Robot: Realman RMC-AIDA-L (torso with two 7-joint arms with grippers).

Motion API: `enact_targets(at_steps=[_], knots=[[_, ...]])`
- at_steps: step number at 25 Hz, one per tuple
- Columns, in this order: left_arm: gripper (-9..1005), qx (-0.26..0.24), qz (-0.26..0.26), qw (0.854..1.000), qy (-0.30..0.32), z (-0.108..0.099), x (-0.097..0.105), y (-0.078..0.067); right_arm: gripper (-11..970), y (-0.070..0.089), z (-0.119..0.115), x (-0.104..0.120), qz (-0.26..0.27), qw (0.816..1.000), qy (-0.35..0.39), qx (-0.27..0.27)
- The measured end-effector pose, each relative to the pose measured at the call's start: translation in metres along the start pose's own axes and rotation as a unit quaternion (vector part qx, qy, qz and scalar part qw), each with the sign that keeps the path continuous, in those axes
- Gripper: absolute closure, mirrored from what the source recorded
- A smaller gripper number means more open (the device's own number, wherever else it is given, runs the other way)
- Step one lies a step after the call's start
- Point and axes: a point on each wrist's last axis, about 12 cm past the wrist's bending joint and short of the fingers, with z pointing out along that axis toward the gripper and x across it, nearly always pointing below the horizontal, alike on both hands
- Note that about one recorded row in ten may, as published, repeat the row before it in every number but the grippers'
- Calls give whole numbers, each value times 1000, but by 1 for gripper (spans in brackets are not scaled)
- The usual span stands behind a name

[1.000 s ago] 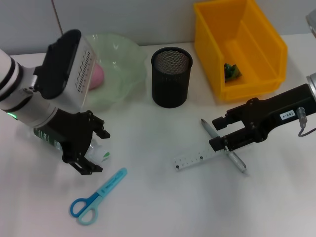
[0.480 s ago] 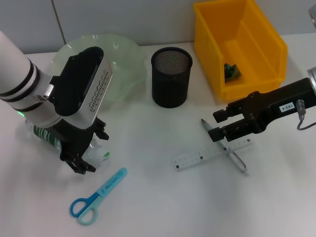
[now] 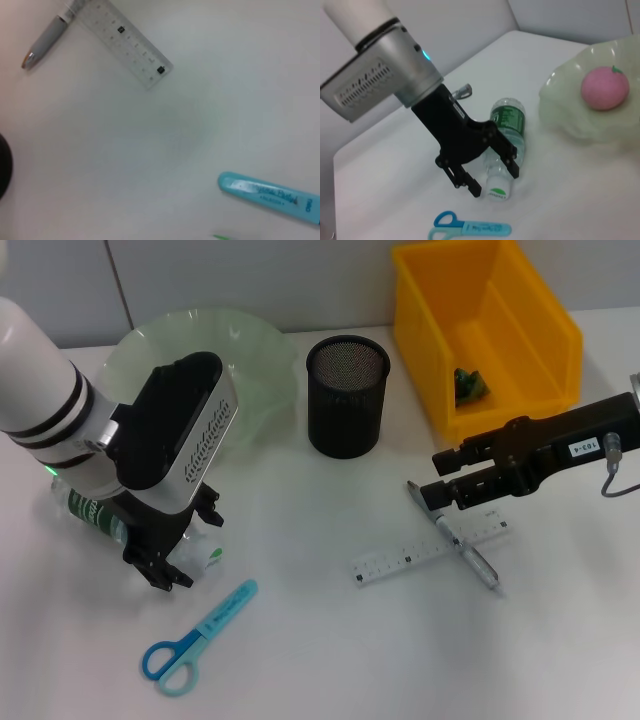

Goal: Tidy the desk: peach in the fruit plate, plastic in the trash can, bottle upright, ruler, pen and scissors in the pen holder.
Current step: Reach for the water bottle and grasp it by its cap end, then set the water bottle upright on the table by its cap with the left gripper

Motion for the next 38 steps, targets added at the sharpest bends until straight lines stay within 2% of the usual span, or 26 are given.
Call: enact_targets(at_steps=[12,19,24,28,38], knots=[[228,0,16,1000,12,10,2,2,234,-1,2,1,8,1000,-6,-1],[301,-4,23,1000,17,12,1,3,234,-1,1,3,11,1000,-14,-3],[466,-1,24,999,21,15,1,2,234,-1,0,3,11,1000,-14,-2],[529,-1,24,999,21,15,1,2,234,-2,-1,4,12,1000,-14,0],[545,-16,-26,999,-14,-9,3,4,235,-2,-3,4,11,1000,-19,0]])
